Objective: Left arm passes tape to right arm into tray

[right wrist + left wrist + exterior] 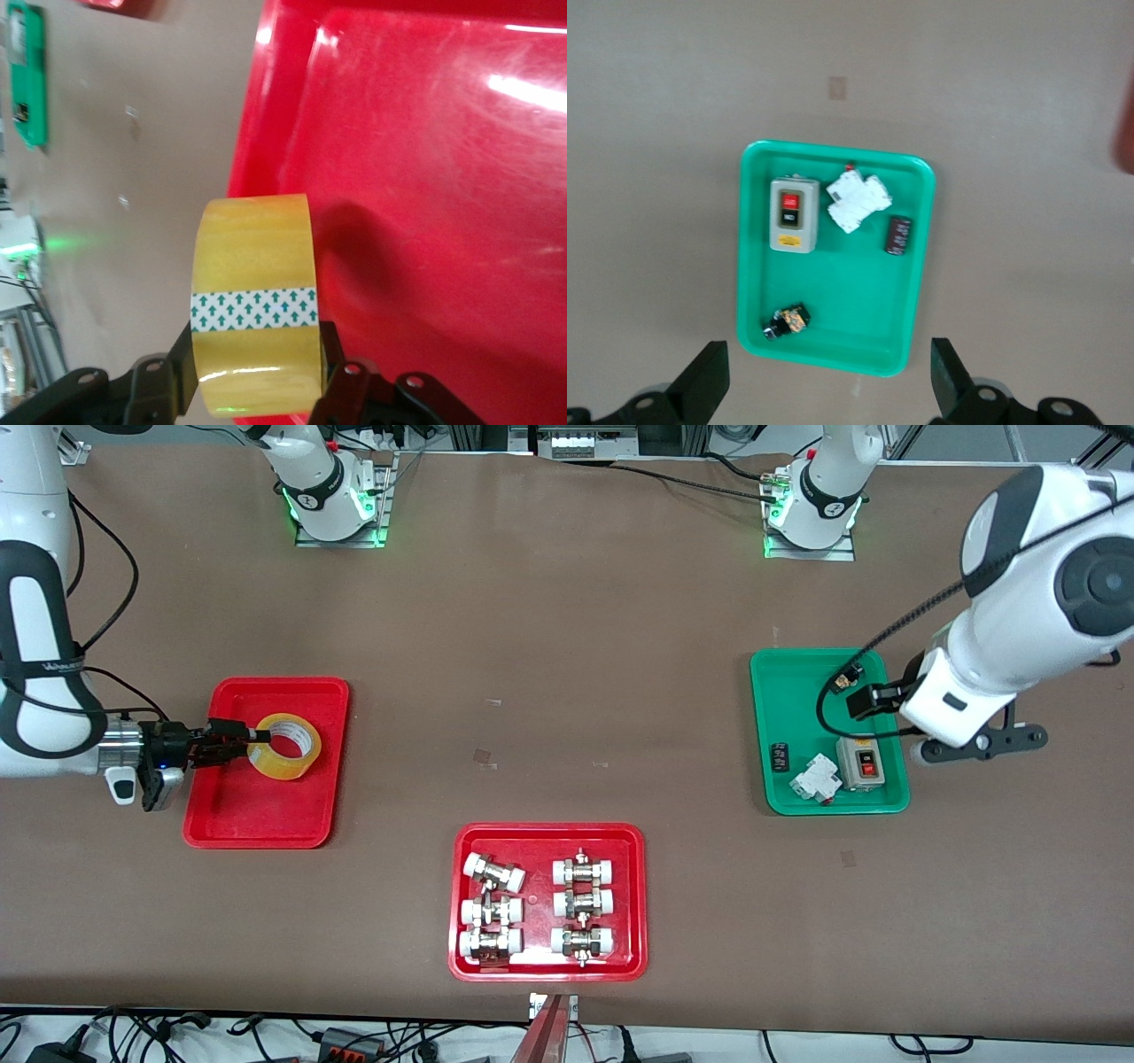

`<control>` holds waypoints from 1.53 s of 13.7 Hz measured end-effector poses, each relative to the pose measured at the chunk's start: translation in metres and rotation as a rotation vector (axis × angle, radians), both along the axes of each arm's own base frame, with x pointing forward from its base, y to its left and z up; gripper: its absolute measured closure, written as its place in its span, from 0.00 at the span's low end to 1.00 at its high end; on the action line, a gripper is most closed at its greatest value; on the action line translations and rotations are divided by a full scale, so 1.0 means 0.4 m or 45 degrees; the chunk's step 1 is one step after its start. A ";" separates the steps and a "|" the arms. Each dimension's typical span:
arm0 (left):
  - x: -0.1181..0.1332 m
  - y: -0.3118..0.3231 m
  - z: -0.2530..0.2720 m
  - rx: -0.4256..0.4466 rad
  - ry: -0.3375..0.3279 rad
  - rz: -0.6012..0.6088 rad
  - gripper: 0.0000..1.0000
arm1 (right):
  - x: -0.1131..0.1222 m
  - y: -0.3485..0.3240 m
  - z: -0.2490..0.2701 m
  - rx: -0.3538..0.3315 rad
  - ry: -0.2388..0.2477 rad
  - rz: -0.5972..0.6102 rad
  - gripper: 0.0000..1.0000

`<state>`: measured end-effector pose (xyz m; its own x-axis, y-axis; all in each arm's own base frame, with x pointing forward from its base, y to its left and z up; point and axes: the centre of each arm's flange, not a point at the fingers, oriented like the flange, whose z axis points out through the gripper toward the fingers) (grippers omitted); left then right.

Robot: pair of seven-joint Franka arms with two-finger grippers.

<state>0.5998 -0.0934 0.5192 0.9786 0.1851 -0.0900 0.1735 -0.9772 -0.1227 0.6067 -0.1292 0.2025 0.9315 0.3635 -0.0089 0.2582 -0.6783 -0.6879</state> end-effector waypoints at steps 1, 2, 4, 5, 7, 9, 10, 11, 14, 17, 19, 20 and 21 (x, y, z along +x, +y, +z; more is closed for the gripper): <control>-0.003 0.040 0.023 -0.014 -0.026 0.038 0.00 | 0.004 0.003 -0.001 -0.027 -0.019 0.022 0.35; -0.006 0.083 0.054 -0.059 -0.043 0.056 0.00 | 0.009 0.008 -0.004 -0.067 -0.047 0.055 0.25; -0.034 0.129 0.095 -0.127 -0.017 -0.057 0.00 | 0.023 0.031 -0.004 -0.170 -0.109 0.126 0.05; -0.051 0.130 0.110 -0.141 -0.005 -0.118 0.00 | 0.030 0.049 0.003 -0.225 -0.144 0.164 0.00; -0.078 0.120 0.122 -0.147 -0.001 -0.164 0.00 | 0.044 0.096 0.043 -0.332 -0.225 0.248 0.00; -0.088 0.121 0.120 -0.146 0.000 -0.150 0.00 | 0.059 0.153 0.121 -0.461 -0.296 0.323 0.00; -0.089 0.123 0.120 -0.145 -0.001 -0.136 0.00 | 0.065 0.179 0.172 -0.537 -0.313 0.335 0.00; -0.092 0.117 0.122 -0.145 0.003 -0.135 0.00 | 0.069 0.201 0.228 -0.613 -0.325 0.325 0.00; -0.102 0.078 0.131 -0.144 0.005 -0.148 0.00 | 0.055 0.264 0.396 -0.737 -0.317 0.203 0.00; -0.102 0.069 0.135 -0.145 -0.008 -0.152 0.00 | -0.002 0.344 0.566 -0.835 -0.219 -0.002 0.00; -0.098 0.068 0.138 -0.146 -0.026 -0.153 0.00 | -0.055 0.404 0.686 -0.896 -0.185 -0.119 0.00; -0.097 0.069 0.138 -0.146 -0.028 -0.153 0.00 | -0.086 0.421 0.743 -0.908 -0.176 -0.153 0.00; -0.097 0.069 0.138 -0.146 -0.028 -0.152 0.00 | -0.117 0.427 0.796 -0.914 -0.174 -0.184 0.00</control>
<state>0.5608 -0.0658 0.5744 0.9950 0.0569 -0.0824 0.0565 -0.9984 -0.0070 0.5601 0.0417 0.5209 0.9795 0.1857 -0.0787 0.1838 -0.9825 -0.0313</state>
